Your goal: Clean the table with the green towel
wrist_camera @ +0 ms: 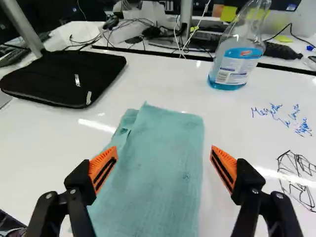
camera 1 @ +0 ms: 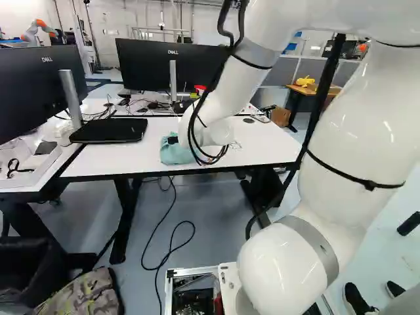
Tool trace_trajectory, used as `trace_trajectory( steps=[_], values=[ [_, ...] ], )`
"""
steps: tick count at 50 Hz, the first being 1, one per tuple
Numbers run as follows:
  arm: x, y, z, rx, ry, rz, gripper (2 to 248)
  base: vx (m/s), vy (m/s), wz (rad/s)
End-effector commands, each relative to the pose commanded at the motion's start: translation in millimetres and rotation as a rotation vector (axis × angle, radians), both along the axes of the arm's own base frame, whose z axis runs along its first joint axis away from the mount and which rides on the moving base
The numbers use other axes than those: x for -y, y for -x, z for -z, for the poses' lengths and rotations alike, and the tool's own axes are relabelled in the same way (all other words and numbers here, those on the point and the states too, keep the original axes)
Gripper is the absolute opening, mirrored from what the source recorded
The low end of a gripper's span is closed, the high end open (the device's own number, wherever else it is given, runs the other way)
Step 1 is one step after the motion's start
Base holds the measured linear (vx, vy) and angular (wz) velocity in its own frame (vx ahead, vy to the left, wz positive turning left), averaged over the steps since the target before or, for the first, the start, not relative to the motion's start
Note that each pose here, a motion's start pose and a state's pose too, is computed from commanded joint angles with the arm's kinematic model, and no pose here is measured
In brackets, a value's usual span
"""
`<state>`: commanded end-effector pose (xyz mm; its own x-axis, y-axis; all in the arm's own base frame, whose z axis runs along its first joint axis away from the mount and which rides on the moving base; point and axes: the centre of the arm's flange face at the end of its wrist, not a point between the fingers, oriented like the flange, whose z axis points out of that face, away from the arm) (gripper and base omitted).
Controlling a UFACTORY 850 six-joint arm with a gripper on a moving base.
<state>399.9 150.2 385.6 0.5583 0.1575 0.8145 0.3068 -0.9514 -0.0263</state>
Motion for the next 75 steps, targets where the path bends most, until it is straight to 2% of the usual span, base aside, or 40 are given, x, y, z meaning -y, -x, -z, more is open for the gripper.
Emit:
trace_trajectory(
  steps=[12, 23, 71, 72, 75],
  values=[
    [-10.8, -18.3, 8.7, -0.109, 0.025, 0.006, 247, 0.000, 0.000, 0.000],
    [-21.8, -38.4, 9.3, -0.103, 0.023, -0.001, 247, 0.000, 0.000, 0.000],
    [-22.3, -39.3, 12.0, -0.108, 0.025, -0.001, 247, 0.000, 0.000, 0.000],
    [-22.3, -39.3, 12.0, -0.108, 0.025, -0.001, 233, 0.000, 0.000, 0.000],
    [-22.3, -39.3, 12.0, -0.108, 0.025, -0.001, 233, 0.000, 0.000, 0.000]
  ],
)
